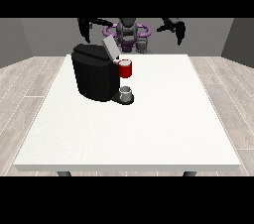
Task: Insert the coffee pod into the coffee machine and close the lid
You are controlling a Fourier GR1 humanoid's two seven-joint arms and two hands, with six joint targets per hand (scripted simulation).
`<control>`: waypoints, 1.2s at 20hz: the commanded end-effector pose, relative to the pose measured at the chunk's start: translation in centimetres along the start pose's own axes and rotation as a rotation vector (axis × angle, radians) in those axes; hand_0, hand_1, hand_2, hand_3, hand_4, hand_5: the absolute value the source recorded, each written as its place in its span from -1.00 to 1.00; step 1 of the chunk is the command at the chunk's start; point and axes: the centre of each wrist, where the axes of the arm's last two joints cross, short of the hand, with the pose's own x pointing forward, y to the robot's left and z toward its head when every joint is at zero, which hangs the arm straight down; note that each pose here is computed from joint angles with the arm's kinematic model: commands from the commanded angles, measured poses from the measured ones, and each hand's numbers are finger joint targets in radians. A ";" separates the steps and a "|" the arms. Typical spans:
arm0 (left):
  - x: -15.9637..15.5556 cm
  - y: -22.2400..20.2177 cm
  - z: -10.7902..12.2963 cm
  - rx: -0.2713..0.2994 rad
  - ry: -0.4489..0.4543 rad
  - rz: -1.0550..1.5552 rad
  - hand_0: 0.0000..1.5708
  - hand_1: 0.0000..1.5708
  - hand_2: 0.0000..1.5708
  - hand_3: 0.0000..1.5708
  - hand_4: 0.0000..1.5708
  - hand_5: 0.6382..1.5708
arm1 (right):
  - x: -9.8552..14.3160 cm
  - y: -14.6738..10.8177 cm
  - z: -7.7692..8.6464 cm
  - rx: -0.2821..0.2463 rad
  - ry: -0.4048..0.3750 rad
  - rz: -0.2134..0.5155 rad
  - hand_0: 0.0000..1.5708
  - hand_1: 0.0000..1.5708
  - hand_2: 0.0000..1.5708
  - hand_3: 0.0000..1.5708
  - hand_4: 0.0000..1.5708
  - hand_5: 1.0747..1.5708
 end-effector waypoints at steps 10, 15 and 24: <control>2.6 1.4 4.2 0.031 -0.110 -0.039 -1.00 -1.00 -1.00 -1.00 -0.54 1.00 | 0.4 2.6 -1.9 0.092 -0.052 0.011 -1.00 -1.00 -1.00 -1.00 -1.00 1.00; 2.9 4.0 4.8 0.087 -0.092 -0.044 -1.00 -1.00 -1.00 -1.00 -0.52 1.00 | 2.4 6.1 -2.7 0.152 -0.056 0.048 -1.00 -1.00 -1.00 -1.00 -1.00 1.00; 2.5 3.1 5.3 0.166 -0.104 -0.088 -1.00 -1.00 -1.00 -1.00 -0.56 1.00 | 5.4 5.8 -4.1 0.191 -0.130 0.073 -1.00 -1.00 -1.00 -1.00 -0.79 1.00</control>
